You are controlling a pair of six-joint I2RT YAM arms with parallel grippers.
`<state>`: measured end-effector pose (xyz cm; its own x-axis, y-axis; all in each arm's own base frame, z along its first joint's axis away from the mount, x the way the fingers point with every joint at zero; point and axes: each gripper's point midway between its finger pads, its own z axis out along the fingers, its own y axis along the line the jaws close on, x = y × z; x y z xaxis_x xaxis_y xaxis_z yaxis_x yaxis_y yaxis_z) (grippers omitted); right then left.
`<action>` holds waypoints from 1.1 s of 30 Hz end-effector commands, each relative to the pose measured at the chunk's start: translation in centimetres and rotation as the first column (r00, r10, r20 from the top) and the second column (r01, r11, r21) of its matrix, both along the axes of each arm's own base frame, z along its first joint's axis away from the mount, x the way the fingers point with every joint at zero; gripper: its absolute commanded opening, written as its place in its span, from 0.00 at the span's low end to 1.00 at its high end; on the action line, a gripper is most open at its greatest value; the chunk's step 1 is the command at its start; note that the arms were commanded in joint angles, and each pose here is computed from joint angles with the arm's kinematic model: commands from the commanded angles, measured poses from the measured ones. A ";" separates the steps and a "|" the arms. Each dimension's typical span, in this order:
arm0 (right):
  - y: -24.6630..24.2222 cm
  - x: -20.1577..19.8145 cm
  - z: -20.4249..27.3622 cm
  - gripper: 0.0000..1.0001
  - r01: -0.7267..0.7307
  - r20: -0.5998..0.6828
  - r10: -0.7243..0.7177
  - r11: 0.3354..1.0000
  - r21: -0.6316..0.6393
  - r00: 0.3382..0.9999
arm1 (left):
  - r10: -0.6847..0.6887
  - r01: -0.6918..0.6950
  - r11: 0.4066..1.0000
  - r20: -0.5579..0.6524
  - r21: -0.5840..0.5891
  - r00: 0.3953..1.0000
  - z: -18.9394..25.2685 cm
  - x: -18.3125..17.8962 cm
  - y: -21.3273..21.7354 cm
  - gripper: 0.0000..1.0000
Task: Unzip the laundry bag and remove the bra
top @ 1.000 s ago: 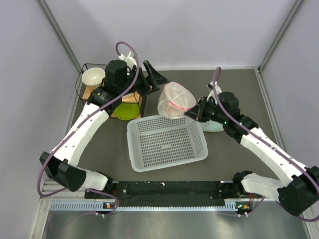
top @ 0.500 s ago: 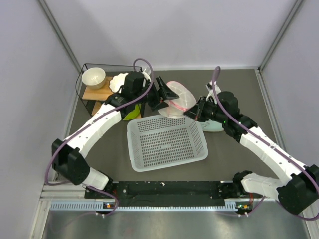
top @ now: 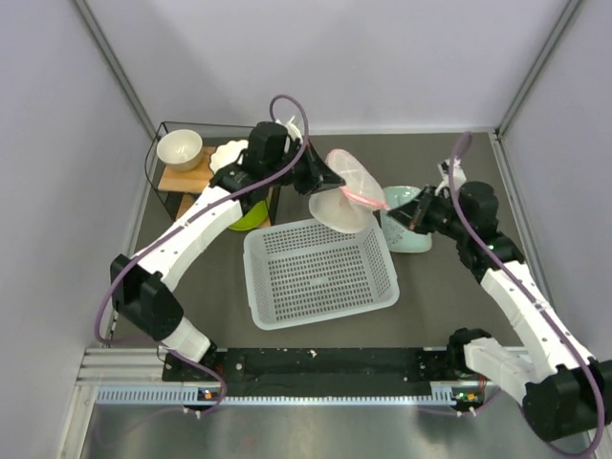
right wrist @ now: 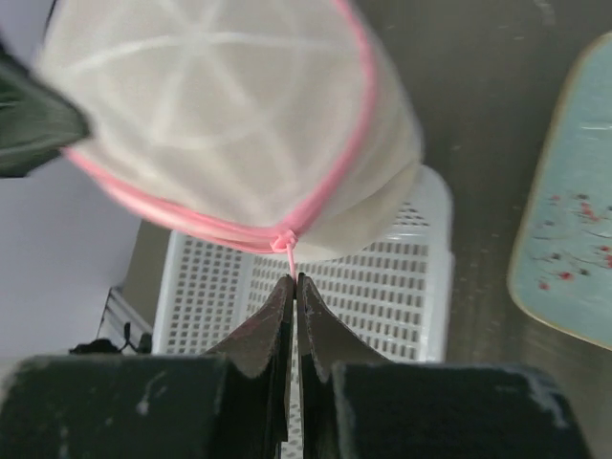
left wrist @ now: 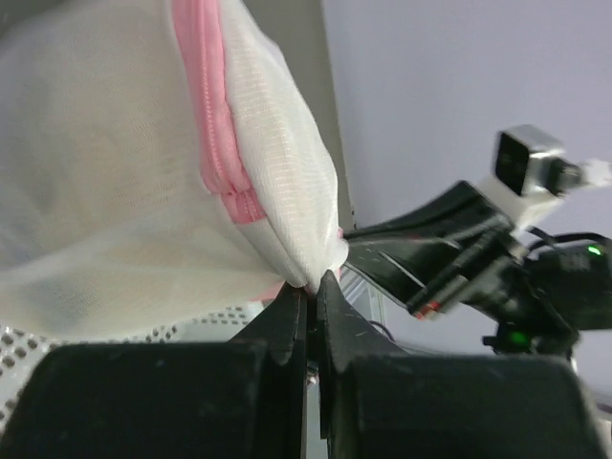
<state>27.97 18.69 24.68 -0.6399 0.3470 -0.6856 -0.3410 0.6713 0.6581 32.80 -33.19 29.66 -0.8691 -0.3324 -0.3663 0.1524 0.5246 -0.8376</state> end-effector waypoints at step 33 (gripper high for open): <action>3.0 -3.6 6.0 0.00 -0.089 0.114 0.077 0.991 0.104 0.990 | -0.271 0.278 0.955 0.080 -0.100 0.959 5.2 -3.5 -1.5 0.86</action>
